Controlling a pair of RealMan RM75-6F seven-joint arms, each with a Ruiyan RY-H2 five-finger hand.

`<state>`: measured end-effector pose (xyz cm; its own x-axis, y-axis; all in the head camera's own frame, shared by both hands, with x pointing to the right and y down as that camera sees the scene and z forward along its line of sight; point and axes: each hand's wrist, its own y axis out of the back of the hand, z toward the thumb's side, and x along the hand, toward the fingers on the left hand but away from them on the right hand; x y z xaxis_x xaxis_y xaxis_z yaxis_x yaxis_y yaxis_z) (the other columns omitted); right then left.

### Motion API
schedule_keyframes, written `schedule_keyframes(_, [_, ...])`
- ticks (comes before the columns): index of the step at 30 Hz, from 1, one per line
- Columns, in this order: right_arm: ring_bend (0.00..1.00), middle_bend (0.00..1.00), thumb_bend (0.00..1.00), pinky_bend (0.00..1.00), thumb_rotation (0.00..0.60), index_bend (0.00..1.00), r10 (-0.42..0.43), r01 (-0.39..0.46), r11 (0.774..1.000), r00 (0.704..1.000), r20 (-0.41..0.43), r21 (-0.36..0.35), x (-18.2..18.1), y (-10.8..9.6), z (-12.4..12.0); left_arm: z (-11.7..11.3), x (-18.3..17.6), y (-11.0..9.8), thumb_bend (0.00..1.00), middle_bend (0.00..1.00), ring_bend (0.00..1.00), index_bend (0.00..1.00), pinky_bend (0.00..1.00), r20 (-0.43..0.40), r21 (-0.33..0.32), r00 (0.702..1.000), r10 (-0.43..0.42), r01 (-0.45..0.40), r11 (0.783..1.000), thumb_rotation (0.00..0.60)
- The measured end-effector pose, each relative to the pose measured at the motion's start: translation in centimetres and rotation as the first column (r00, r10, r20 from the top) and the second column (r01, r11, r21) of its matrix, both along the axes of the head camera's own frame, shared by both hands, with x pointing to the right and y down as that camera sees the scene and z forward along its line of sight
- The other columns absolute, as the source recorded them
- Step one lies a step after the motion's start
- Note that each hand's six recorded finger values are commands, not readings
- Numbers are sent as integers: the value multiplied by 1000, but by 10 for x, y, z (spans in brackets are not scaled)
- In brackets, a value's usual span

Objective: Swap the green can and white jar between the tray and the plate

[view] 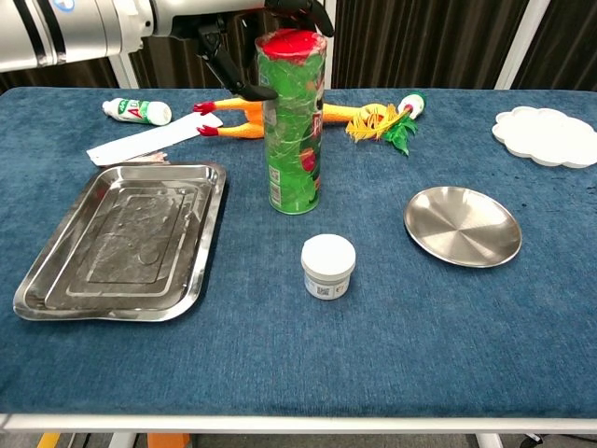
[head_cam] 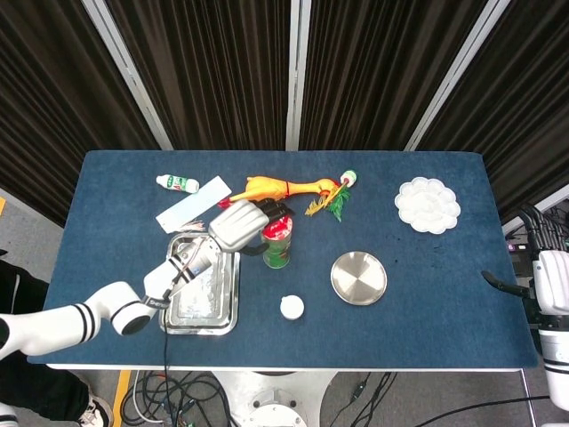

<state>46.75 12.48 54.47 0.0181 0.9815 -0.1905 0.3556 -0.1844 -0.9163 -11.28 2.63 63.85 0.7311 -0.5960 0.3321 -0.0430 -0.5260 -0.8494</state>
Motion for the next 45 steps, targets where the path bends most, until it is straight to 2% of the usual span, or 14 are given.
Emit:
schedule_keyframes(3, [0, 0, 20, 0, 600, 0, 1, -1, 1000, 1000, 1, -7, 0, 0, 2, -4, 2, -2, 338, 351, 328, 331, 594, -32, 15, 999, -20, 20, 1000, 600])
schedule_keyframes(10, [0, 0, 20, 0, 600, 0, -4, 4, 1000, 1000, 2, -3, -2, -1, 2, -18, -9, -9, 348, 372, 339, 383, 602, -40, 51, 999, -37, 39, 998, 600])
schedule_keyframes(16, [0, 0, 21, 0, 600, 0, -4, 4, 1000, 1000, -2, -2, -1, -2, 0, -34, -45, -10, 349, 373, 339, 372, 594, -3, 70, 997, -79, 79, 994, 600])
schedule_keyframes(26, [0, 0, 21, 0, 600, 0, -16, 16, 1000, 1000, -2, -15, -9, -2, 4, -44, -124, 22, 349, 372, 339, 366, 592, 103, 52, 978, -184, 179, 982, 600])
schedule_keyframes(34, [0, 0, 23, 0, 600, 0, -13, 13, 1000, 1000, -13, -28, -12, 0, 6, -33, -142, 42, 349, 368, 338, 370, 592, 120, 27, 969, -215, 213, 977, 600])
schedule_keyframes(37, [0, 0, 31, 0, 600, 0, -5, 5, 999, 1000, -19, -33, -11, 1, 7, -30, -148, 44, 339, 327, 317, 331, 585, 119, 19, 967, -225, 224, 974, 600])
schedule_keyframes(41, [0, 0, 36, 0, 600, 0, -2, 2, 999, 1000, -15, -40, -12, 2, 9, -26, -152, 47, 293, 191, 220, 186, 533, 123, 2, 968, -219, 220, 975, 600])
schedule_keyframes(45, [0, 0, 34, 0, 600, 0, -7, 7, 999, 1000, -13, -37, -14, 1, 10, -24, -155, 49, 266, 86, 81, 84, 402, 133, -11, 967, -217, 221, 975, 600])
